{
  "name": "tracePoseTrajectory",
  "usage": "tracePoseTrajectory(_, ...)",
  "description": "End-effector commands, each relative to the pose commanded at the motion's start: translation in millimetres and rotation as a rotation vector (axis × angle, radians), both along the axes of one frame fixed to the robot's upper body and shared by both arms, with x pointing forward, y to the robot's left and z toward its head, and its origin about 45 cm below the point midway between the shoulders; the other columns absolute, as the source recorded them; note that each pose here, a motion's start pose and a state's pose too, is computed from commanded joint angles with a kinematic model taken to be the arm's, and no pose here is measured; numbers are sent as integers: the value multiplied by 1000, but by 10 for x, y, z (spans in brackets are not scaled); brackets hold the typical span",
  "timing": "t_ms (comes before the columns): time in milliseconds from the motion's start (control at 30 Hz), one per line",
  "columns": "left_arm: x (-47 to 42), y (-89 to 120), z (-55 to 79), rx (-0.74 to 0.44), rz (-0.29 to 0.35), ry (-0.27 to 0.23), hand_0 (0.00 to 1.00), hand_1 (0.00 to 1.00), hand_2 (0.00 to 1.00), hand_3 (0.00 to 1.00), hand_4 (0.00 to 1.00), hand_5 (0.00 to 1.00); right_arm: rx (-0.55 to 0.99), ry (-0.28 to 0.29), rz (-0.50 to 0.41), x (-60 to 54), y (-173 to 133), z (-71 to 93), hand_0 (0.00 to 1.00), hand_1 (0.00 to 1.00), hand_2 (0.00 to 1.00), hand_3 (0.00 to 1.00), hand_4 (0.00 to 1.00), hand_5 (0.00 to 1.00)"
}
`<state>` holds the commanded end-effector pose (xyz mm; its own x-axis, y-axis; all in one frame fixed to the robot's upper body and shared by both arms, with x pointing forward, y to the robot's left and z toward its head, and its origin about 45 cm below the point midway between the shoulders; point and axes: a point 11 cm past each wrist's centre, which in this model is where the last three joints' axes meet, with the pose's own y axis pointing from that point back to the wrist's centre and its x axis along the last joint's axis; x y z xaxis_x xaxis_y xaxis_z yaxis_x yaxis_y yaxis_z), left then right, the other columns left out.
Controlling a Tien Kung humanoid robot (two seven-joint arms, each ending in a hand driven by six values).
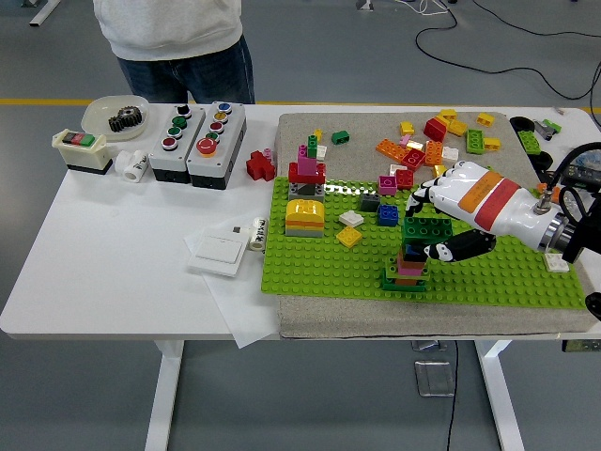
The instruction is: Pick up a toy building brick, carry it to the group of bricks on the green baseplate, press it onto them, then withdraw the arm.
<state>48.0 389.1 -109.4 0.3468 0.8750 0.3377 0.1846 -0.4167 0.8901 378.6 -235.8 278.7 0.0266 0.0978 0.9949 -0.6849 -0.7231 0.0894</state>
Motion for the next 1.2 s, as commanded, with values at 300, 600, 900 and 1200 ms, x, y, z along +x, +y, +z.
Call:
tracePoseTrajectory(300,-10,-1,-1,1,-1,2,379,514,616,779,793,903,0,2,3,-5,9,-7,256,408,568,575,800,420)
tracePoseTrajectory(600,-17,6,0,2,-2,5,379,514,615,779,793,903,2,-2,8,-9,20,10,256,410,572,578,801,422)
tracePoseTrajectory(900,-21,9,0,3,-4,7,378,514,615,778,792,904,7,-1,14,-28,35,21,258,414,593,595,814,423)
tracePoseTrajectory(1200,-8,10,3,3,-6,5,378,514,615,778,793,903,16,-5,13,-30,35,40,262,421,650,657,849,428)
